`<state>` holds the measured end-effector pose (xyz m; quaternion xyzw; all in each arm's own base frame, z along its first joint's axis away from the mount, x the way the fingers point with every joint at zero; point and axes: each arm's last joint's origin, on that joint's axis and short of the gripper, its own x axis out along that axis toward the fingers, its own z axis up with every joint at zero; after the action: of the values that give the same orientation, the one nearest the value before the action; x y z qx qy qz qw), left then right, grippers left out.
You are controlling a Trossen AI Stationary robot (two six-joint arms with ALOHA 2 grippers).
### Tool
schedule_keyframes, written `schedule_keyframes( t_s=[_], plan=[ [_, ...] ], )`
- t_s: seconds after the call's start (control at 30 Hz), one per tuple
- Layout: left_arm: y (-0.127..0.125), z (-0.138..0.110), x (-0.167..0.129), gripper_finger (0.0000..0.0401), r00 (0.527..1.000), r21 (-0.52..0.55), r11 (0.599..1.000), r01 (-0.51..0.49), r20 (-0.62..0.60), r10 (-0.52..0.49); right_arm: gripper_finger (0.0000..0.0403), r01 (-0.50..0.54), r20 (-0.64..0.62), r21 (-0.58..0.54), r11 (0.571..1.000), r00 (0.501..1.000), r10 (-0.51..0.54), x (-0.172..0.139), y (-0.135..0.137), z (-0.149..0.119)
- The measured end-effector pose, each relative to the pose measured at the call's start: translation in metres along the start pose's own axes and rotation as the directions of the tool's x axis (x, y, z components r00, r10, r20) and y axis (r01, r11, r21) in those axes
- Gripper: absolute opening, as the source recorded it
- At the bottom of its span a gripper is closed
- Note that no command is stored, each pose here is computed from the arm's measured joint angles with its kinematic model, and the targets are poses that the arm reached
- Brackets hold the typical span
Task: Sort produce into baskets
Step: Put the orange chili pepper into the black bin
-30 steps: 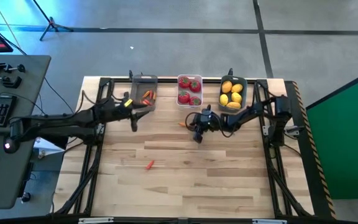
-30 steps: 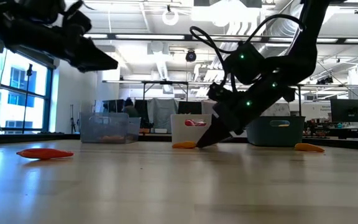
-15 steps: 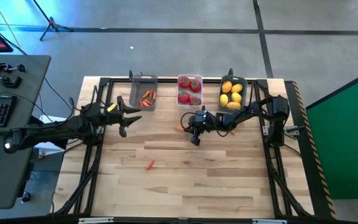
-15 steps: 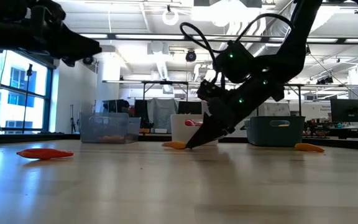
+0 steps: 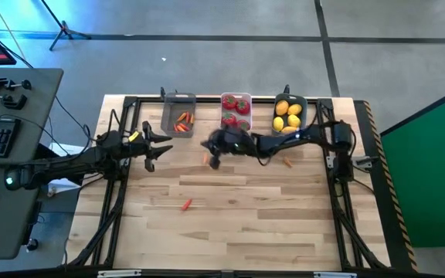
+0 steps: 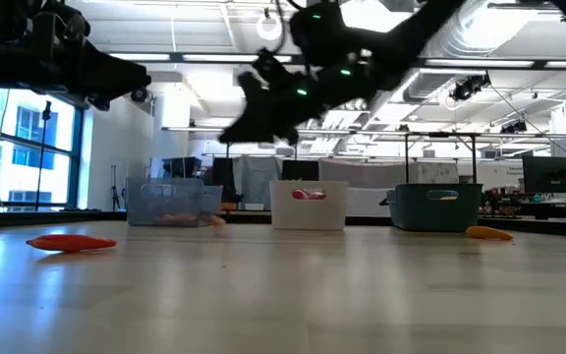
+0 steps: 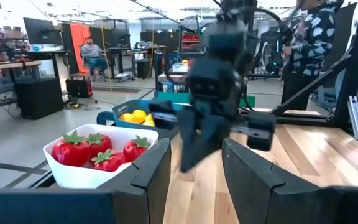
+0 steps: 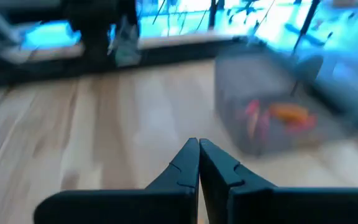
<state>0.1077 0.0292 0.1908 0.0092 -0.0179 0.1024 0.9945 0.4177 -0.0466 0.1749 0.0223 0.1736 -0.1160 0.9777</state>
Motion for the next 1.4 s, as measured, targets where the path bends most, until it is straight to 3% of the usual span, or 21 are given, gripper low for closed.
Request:
schedule_keyframes(
  t_s=[0.27, 0.4, 0.53, 0.73, 0.9, 1.13, 1.4],
  plan=[
    [0.0, 0.0, 0.0, 0.0131, 1.0, 0.001, 1.0, 0.0, -0.002, 0.0, 0.0, 0.064, -0.014, 0.001, 0.998, 0.998, -0.064, 0.065, -0.036, 0.036],
    [0.0, -0.002, 0.0, 0.0131, 1.0, -0.001, 1.0, 0.0, -0.016, 0.0, 0.0011, 0.078, -0.179, 0.038, 0.996, 0.981, -0.07, 0.082, -0.046, 0.038],
    [0.0, -0.003, 0.0, 0.0131, 1.0, 0.005, 1.0, 0.0, -0.027, 0.0, 0.0066, 0.06, -0.264, -0.013, 0.998, 0.963, -0.061, 0.077, -0.021, 0.042],
    [0.0, -0.003, 0.0, 0.0131, 1.0, 0.007, 1.0, -0.001, -0.027, 0.001, 0.0173, 0.113, -0.374, -0.029, 0.993, 0.92, -0.116, 0.073, 0.012, 0.023],
    [0.0, -0.003, 0.0, 0.0131, 1.0, 0.007, 1.0, -0.001, -0.027, 0.001, 0.0209, 0.238, -0.431, -0.012, 0.971, 0.875, -0.22, 0.076, 0.02, 0.003],
    [0.0, -0.003, 0.0, 0.0131, 1.0, 0.009, 1.0, -0.001, -0.028, 0.001, 0.0173, 0.287, -0.495, 0.06, 0.956, 0.84, -0.221, 0.091, 0.01, -0.026],
    [0.0, -0.004, 0.0, 0.0131, 0.999, 0.008, 1.0, -0.001, -0.042, 0.002, 0.0068, 0.248, -0.479, 0.073, 0.966, 0.858, -0.184, 0.098, 0.005, -0.031]
  ],
)
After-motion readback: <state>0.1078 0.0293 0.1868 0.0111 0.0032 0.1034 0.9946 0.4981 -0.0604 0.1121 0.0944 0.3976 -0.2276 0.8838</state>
